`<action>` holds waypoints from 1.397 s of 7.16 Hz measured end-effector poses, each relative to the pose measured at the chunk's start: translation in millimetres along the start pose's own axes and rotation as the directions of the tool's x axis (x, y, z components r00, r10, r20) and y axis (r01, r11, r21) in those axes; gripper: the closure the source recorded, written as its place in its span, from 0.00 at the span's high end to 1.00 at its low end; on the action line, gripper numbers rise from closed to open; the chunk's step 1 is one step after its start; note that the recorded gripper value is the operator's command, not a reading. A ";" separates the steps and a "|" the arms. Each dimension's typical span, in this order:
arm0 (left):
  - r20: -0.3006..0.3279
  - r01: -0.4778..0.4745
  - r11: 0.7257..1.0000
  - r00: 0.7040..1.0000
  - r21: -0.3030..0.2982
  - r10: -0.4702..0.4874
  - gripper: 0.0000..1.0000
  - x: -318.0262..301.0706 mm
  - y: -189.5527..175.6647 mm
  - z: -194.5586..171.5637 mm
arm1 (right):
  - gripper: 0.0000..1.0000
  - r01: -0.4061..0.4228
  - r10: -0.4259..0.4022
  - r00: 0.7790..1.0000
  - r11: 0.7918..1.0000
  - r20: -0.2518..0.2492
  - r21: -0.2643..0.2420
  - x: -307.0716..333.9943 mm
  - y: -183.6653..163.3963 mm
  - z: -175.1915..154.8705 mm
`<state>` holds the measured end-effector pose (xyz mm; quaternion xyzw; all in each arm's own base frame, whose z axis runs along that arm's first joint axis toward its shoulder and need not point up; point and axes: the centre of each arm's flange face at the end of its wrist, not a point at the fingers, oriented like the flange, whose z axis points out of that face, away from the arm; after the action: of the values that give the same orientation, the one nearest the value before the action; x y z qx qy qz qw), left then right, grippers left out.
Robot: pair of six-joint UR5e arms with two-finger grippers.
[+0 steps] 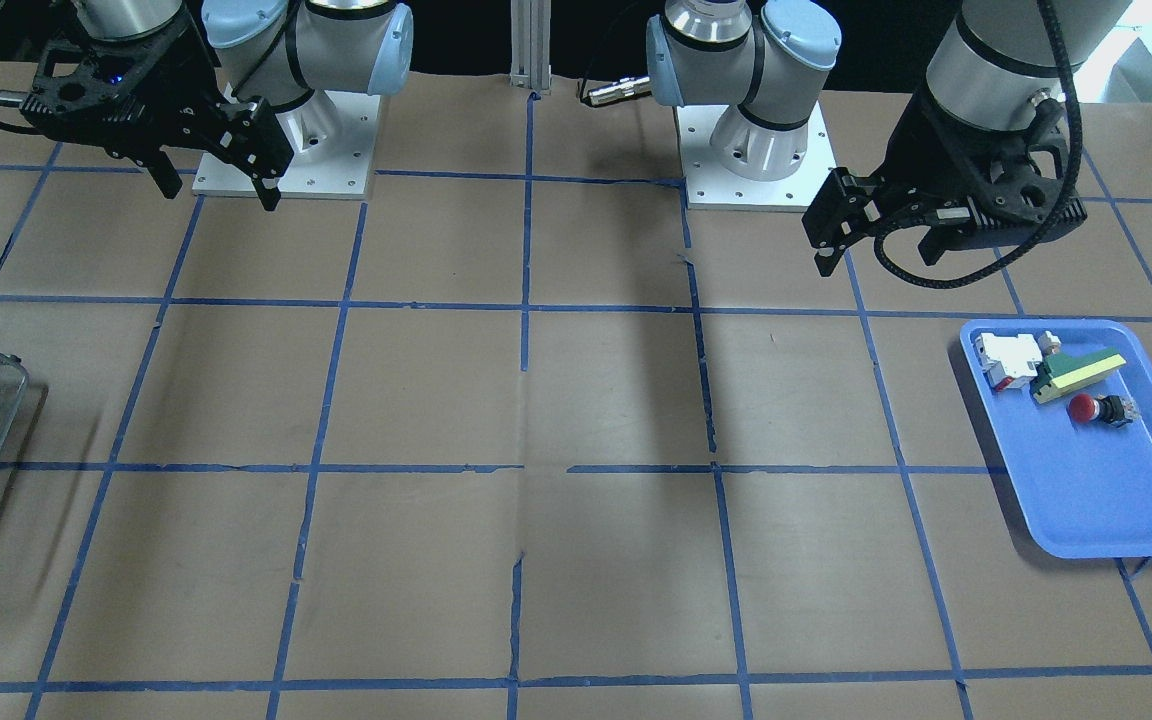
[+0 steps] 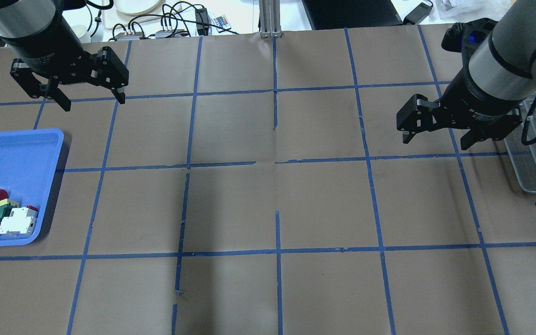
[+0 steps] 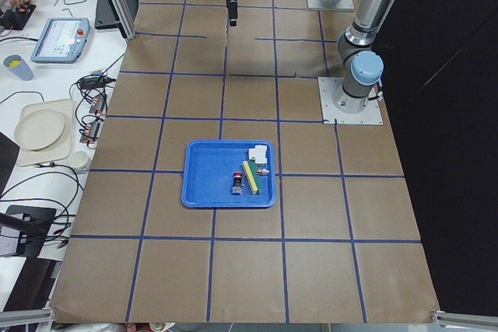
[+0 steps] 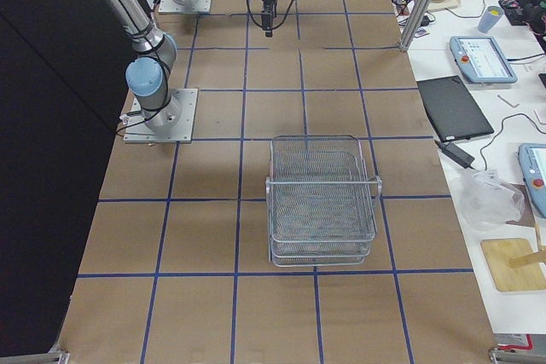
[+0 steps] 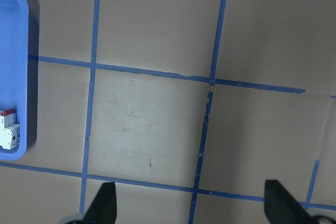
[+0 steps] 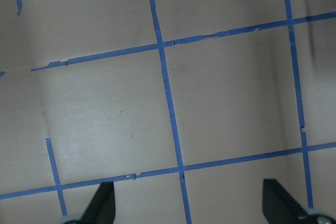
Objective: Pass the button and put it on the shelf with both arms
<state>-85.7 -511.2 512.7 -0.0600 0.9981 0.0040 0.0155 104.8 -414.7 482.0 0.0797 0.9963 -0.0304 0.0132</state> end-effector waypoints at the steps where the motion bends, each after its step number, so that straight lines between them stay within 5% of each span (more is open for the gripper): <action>1: 0.000 -0.011 1.000 1.000 -0.002 0.011 1.00 -0.7 -2.2 1.1 | 1.00 0.000 0.000 1.000 1.000 0.001 0.000 0.1 0.0 0.0; 10: -0.015 -0.027 1.000 1.000 -0.017 0.027 1.00 -2.7 -16.2 13.8 | 1.00 -0.001 0.001 1.000 1.000 0.002 -0.001 0.1 0.1 0.5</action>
<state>-80.6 -526.8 498.9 -0.0468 0.9988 0.0122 0.0077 104.7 -414.6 481.4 0.0803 0.9962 -0.0302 0.0144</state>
